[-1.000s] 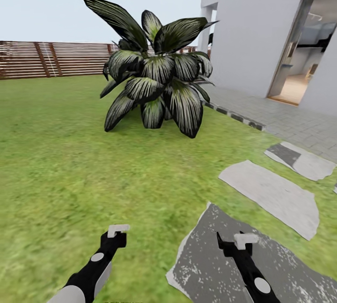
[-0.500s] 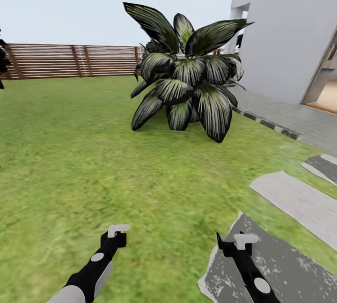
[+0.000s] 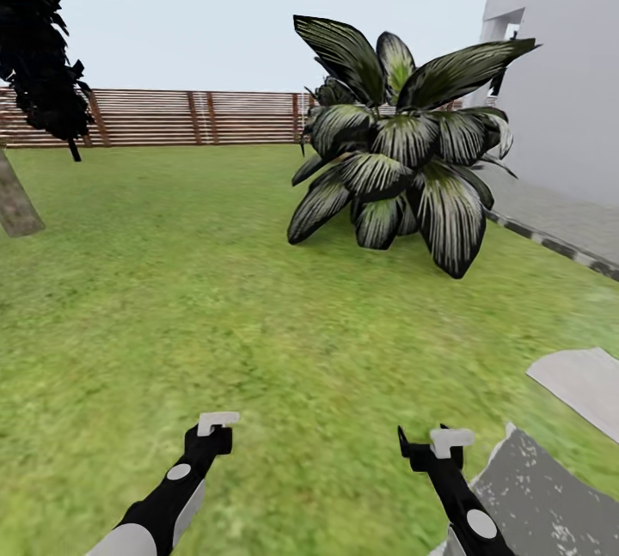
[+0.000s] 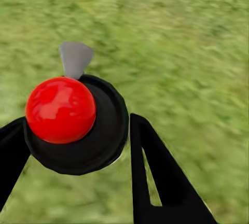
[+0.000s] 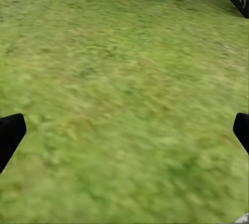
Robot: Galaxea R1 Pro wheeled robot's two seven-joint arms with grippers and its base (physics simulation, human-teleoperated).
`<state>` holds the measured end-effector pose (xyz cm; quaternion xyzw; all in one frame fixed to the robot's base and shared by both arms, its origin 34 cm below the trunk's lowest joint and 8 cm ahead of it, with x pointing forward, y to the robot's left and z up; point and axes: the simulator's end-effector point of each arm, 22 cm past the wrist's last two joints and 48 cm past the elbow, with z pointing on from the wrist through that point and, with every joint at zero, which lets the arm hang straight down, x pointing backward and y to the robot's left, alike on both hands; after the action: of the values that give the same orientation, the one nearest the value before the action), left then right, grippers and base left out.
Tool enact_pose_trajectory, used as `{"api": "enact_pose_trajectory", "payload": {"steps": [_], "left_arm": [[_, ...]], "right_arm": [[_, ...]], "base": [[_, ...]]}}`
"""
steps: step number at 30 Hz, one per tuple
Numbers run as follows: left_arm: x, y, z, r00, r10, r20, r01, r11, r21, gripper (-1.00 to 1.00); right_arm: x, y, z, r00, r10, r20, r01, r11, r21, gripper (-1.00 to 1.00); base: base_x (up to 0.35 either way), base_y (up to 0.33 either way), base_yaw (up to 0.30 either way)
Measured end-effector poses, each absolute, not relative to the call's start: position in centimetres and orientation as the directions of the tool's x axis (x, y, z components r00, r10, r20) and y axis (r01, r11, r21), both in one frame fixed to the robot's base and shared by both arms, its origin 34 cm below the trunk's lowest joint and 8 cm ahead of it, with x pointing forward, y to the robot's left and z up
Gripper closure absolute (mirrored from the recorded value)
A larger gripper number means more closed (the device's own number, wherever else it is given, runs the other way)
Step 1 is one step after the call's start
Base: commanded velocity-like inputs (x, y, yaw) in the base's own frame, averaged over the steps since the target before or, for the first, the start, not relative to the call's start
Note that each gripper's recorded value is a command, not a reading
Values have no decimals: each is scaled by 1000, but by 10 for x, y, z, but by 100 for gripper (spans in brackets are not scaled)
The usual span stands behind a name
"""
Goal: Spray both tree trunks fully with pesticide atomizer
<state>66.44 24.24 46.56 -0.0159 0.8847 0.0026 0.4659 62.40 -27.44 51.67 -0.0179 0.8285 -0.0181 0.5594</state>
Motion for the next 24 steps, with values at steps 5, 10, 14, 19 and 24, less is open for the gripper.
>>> {"api": "enact_pose_trajectory", "payload": {"steps": [5, 10, 14, 19, 24], "left_arm": [[665, 241, 468, -563, -26, -826, -30, 999, -11, 100], [666, 241, 469, -560, -26, -828, -28, 1000, -12, 100], [666, 241, 471, -557, -25, -830, -27, 1000, -12, 100], [667, 241, 473, -554, -25, -832, -27, 1000, -12, 100], [668, 240, 475, -552, -26, -834, -27, 1000, -13, 100]], "right_arm": [[625, -274, 518, -370, -50, -928, -9, 999, -50, -100], [625, -274, 520, -367, -50, -929, -9, 999, -50, -100], [625, -274, 522, -364, -50, -930, -9, 999, -50, -100], [626, -274, 523, -361, -50, -931, -9, 999, -50, -100], [626, -274, 525, -359, -50, -932, -9, 999, -50, -100]], "base": [[137, 304, 270], [137, 304, 270], [137, 304, 270], [137, 304, 270], [138, 304, 270]]}}
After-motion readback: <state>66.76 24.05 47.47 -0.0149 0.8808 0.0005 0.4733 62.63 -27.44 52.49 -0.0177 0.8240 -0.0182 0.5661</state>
